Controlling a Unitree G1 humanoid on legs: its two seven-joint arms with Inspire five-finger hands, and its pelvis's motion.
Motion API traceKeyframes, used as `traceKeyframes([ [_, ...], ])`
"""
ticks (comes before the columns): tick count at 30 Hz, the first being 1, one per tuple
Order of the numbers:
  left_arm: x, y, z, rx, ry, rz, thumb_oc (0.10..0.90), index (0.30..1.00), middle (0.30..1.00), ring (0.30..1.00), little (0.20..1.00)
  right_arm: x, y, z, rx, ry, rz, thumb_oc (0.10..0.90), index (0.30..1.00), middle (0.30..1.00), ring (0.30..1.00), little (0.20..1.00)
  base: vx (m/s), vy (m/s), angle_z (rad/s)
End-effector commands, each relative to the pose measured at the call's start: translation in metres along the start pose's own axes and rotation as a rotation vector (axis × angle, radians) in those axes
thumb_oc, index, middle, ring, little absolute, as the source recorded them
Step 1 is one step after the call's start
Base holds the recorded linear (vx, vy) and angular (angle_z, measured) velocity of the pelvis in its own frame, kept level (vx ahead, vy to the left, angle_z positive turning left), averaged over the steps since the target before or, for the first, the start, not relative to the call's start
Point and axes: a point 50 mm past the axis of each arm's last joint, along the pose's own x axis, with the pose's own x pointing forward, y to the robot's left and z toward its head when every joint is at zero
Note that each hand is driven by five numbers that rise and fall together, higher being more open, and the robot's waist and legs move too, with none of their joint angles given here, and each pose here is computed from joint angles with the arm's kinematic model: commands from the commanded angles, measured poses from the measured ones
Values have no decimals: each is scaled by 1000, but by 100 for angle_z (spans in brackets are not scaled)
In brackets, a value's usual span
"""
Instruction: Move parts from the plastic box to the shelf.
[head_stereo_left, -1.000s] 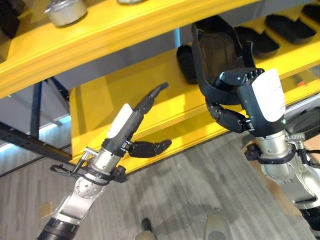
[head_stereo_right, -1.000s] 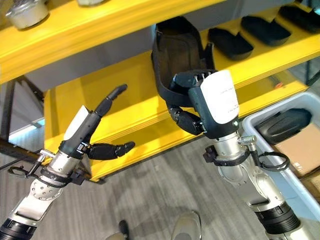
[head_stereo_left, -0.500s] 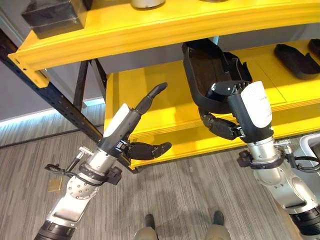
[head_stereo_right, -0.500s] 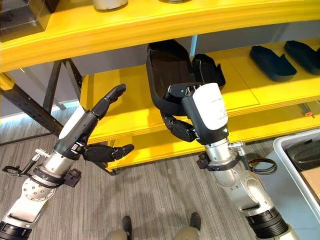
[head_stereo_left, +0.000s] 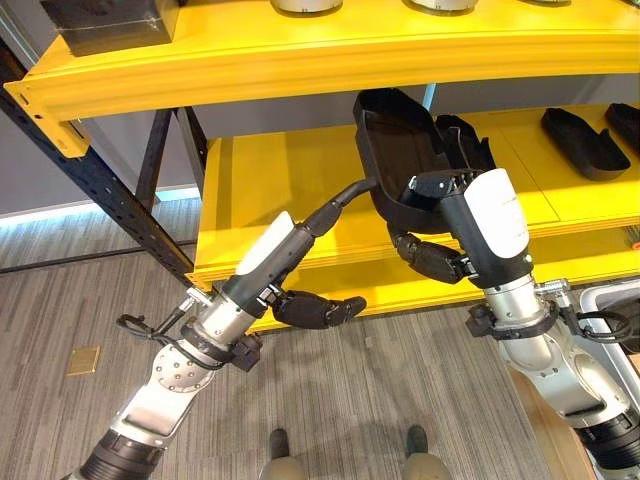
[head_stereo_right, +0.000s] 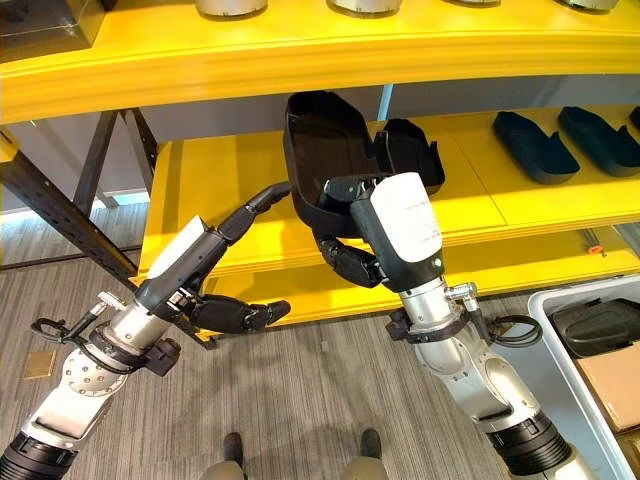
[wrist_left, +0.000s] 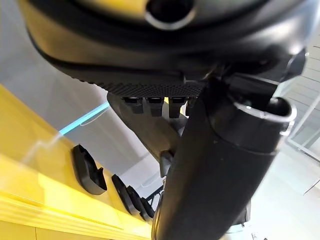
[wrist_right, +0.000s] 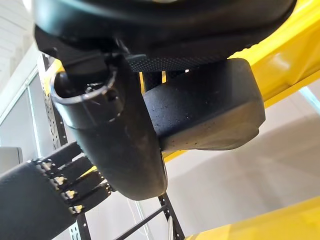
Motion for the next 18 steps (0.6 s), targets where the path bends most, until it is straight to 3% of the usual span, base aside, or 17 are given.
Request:
traceKeyframes([
  [1,15,13,34,-34,-211,58,900,1000,1000,1000,1000,50,-37,28,-50,-234,-210,400,300,300,300,300,141,-19,10],
  [6,11,13,30,-33,-178,69,900,1000,1000,1000,1000,59,-38,30,-46,-246,-194,400,300,300,300,300,77,78,7],
  [15,8,8,22,-79,-135,-54,900,1000,1000,1000,1000,54,-25,14,-5,-163,-177,400,300,300,300,300,82,262,-2],
  [18,8,3,21,-82,-123,-43,900,1000,1000,1000,1000,58,-11,16,45,-155,-160,400,300,300,300,300,259,-101,-45],
])
